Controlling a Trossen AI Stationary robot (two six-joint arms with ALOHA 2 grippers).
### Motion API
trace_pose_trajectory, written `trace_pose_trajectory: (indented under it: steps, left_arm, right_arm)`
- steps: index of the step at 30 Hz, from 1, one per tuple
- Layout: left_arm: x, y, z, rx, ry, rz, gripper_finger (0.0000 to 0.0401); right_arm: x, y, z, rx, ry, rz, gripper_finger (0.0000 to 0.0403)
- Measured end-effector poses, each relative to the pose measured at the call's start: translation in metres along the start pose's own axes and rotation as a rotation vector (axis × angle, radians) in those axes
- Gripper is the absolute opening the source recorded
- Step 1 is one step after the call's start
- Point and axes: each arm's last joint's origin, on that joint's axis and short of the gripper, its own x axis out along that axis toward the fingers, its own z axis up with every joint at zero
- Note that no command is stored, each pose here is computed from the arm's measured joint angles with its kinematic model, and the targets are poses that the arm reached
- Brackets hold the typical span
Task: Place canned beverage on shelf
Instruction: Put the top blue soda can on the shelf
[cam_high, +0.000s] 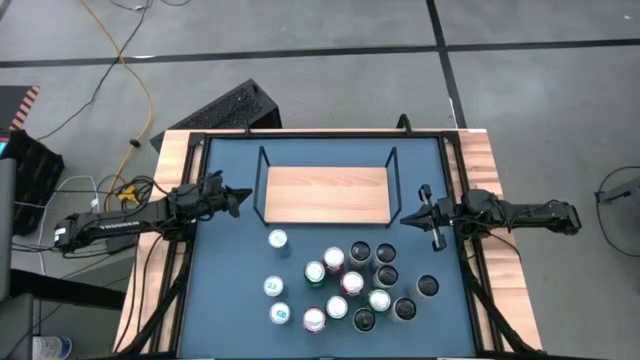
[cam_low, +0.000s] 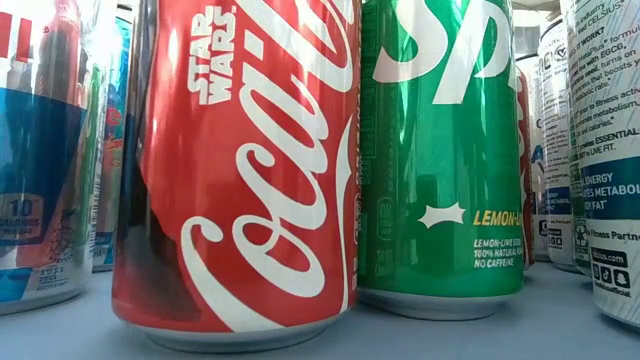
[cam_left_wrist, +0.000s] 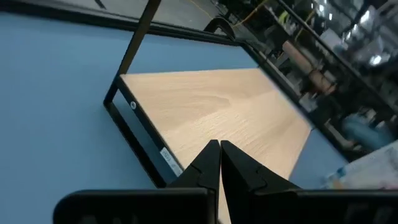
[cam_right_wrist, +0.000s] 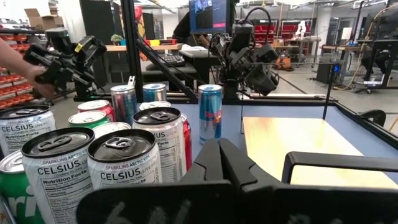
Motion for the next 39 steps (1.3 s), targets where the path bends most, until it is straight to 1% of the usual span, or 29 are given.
trace_pose_trajectory:
  steps: [2, 4, 5, 7, 10, 14, 17, 21, 24, 27, 30, 33, 36, 39]
  left_arm:
    - [0.000, -0.003, 0.002, -0.071, -0.011, -0.035, 0.0000]
    - [-0.001, -0.009, 0.006, -0.110, -0.021, -0.126, 0.0000]
    - [-0.001, -0.013, 0.009, -0.112, -0.028, -0.178, 0.0000]
    - [-0.004, -0.022, 0.018, -0.103, -0.039, -0.257, 0.0000]
    - [-0.010, -0.039, 0.037, -0.081, -0.107, -0.347, 0.0000]
    - [-0.023, -0.064, 0.063, 0.012, -0.191, -0.436, 0.0000]
    - [-0.034, -0.081, 0.082, 0.074, -0.249, -0.482, 0.0000]
    - [-0.049, -0.103, 0.110, 0.107, -0.342, -0.530, 0.0000]
    - [-0.058, -0.120, 0.133, 0.072, -0.418, -0.541, 0.0000]
    - [-0.063, -0.136, 0.155, 0.011, -0.504, -0.506, 0.0000]
    - [-0.061, -0.152, 0.171, 0.004, -0.527, -0.498, 0.0002]
    - [-0.054, -0.172, 0.186, 0.083, -0.529, -0.531, 0.0012]
    - [-0.048, -0.194, 0.201, 0.186, -0.543, -0.613, 0.0029]
    - [-0.040, -0.216, 0.215, 0.275, -0.550, -0.686, 0.0050]
  right_arm:
    - [0.000, 0.000, 0.001, 0.004, -0.012, 0.000, 0.0000]
    - [0.000, 0.000, 0.004, 0.041, -0.038, 0.002, 0.0000]
    - [0.000, 0.000, 0.005, 0.064, -0.056, 0.003, 0.0000]
    - [0.000, 0.000, 0.008, 0.089, -0.082, 0.006, 0.0000]
    - [-0.001, 0.001, 0.015, 0.085, -0.153, 0.012, 0.0000]
    - [-0.004, 0.001, 0.030, 0.063, -0.266, 0.018, 0.0000]
    - [-0.010, 0.001, 0.050, 0.054, -0.377, -0.009, 0.0000]
    - [-0.018, 0.001, 0.072, 0.055, -0.509, -0.061, 0.0000]
    - [-0.027, 0.002, 0.091, 0.058, -0.610, -0.087, 0.0000]
    - [-0.036, 0.003, 0.110, 0.055, -0.678, -0.089, 0.0000]
    - [-0.046, 0.004, 0.130, 0.068, -0.746, -0.128, 0.0000]
    - [-0.060, 0.005, 0.152, 0.076, -0.821, -0.141, 0.0002]
    - [-0.071, 0.007, 0.172, 0.030, -0.867, -0.155, 0.0016]
    - [-0.077, 0.009, 0.189, -0.036, -0.876, -0.184, 0.0041]
